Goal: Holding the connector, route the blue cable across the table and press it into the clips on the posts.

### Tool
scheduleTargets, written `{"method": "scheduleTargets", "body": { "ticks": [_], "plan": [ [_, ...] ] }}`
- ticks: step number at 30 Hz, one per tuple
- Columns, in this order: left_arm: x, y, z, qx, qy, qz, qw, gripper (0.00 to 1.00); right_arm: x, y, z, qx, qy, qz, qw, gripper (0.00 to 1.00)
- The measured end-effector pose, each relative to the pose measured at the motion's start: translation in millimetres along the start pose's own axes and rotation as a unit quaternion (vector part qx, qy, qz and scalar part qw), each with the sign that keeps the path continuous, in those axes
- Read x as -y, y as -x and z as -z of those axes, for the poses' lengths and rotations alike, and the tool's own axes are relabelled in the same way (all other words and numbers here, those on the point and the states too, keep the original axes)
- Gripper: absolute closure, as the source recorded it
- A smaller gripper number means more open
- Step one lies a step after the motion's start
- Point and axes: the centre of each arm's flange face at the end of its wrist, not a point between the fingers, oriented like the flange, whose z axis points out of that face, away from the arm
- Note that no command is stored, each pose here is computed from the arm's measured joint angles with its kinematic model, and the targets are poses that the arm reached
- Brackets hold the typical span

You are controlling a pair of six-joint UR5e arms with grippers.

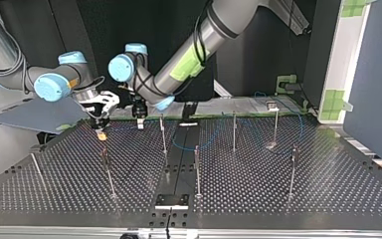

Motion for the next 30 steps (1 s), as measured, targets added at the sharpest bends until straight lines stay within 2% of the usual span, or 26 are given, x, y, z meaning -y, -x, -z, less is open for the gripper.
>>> {"method": "scheduleTargets", "body": {
  "ticks": [7,14,20,29,30],
  "plan": [
    [0.9,-7.6,3.3,0.006,-0.005,0.005,1.0000,0.00,1.1,0.0,-0.2,-0.001,-0.004,-0.0006,1.0000,1.00],
    [-7.4,-7.8,-10.4,0.013,-0.003,0.010,0.9999,0.00,3.8,0.2,-0.2,0.000,-0.018,-0.0010,0.9998,1.00],
    [-9.2,0.9,-20.4,0.018,-0.001,0.014,0.9997,0.00,4.2,0.1,-0.2,0.000,-0.020,-0.0012,0.9998,1.00],
    [-4.1,10.1,-23.7,0.016,-0.005,0.021,0.9996,0.00,4.2,0.3,-0.2,0.000,-0.020,-0.0012,0.9998,1.00],
    [-4.3,9.9,-23.5,0.015,-0.005,0.022,0.9996,0.11,4.2,0.3,-0.2,0.000,-0.020,-0.0012,0.9998,1.00]
  ]
}}
